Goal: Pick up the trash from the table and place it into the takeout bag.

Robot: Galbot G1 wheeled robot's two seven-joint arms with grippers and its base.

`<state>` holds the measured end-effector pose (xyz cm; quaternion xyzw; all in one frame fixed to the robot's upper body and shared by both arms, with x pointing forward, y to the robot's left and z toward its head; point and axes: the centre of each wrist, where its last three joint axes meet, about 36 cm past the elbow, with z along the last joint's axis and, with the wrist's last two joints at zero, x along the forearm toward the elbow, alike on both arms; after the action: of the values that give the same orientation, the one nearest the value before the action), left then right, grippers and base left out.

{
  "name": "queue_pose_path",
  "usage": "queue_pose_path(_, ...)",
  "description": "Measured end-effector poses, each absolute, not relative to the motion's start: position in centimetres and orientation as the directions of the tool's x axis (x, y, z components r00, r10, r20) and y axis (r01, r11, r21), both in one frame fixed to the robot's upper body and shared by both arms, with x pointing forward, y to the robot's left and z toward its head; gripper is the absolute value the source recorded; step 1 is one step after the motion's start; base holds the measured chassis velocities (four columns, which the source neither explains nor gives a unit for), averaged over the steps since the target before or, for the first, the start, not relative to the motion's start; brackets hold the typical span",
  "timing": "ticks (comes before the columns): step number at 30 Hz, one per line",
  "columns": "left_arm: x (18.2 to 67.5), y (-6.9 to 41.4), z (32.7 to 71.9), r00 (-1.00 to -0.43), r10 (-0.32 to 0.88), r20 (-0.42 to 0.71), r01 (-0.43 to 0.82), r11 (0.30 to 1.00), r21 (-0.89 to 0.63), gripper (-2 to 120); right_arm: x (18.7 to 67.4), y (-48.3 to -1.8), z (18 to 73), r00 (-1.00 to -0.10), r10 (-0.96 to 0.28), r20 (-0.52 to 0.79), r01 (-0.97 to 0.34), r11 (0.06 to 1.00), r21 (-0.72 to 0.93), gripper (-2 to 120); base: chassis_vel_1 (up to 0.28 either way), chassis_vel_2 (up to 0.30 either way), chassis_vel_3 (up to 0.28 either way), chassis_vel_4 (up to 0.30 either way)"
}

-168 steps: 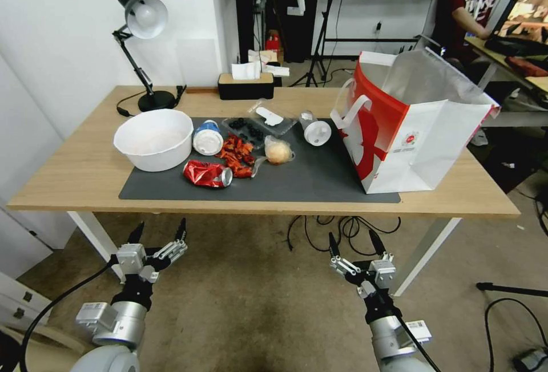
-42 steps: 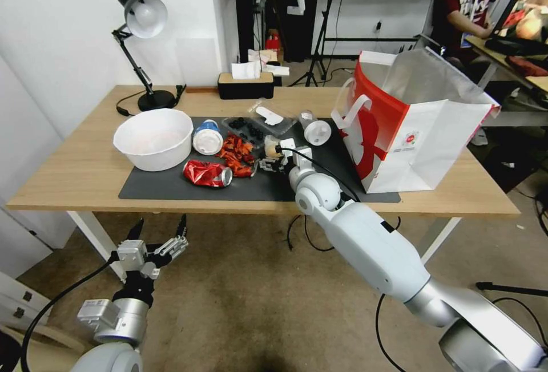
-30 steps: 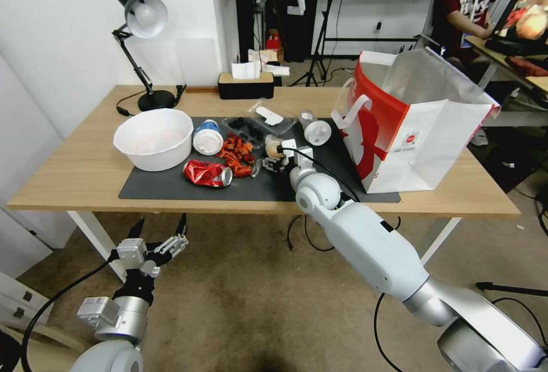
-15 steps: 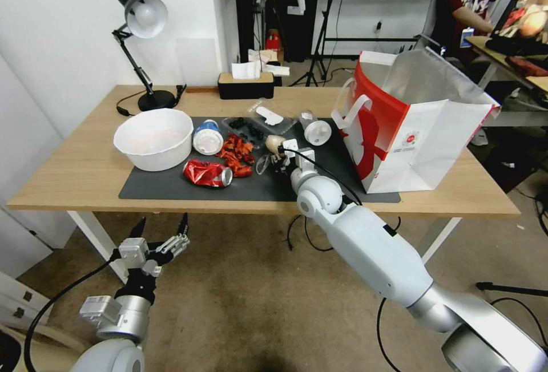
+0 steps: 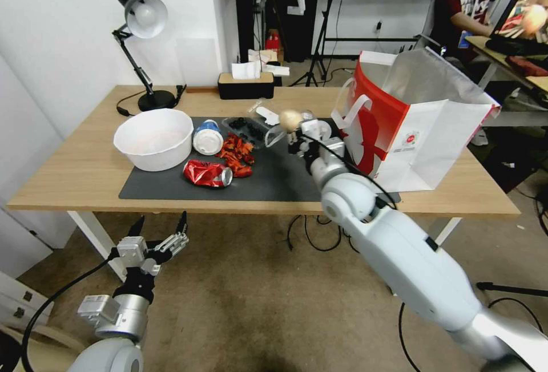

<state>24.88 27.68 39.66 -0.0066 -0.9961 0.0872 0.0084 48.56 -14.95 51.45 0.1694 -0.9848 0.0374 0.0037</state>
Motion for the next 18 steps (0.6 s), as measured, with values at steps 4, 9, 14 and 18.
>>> queue_pose_path(4, 24.8, 27.6, 39.7, -1.0, 0.015, 0.015, 0.012, 0.985, -0.174, 100, 47.4, -17.1, 53.2, -0.937, -0.347, -0.046, -0.341, 0.935, -0.097, 6, 0.0, 0.0, 0.0, 0.0)
queue_pose_path(9, 24.8, 27.5, 39.8, -1.0, 0.016, 0.014, 0.013, 0.984, -0.175, 100, 46.5, -19.9, 57.0, -0.931, -0.324, -0.167, -0.303, 0.943, -0.141, 6, 0.0, 0.0, 0.0, 0.0)
queue_pose_path(14, 24.8, 27.5, 39.8, -1.0, 0.017, 0.013, 0.014, 0.984, -0.176, 100, 46.4, -22.3, 61.4, -0.938, -0.202, -0.283, -0.158, 0.973, -0.169, 6, 0.0, 0.0, 0.0, 0.0)
queue_pose_path(18, 24.8, 27.3, 39.7, -1.0, 0.02, 0.012, 0.018, 0.984, -0.179, 100, 47.3, -24.3, 63.4, -0.954, -0.041, -0.296, 0.011, 0.985, -0.172, 6, 0.0, 0.0, 0.0, 0.0)
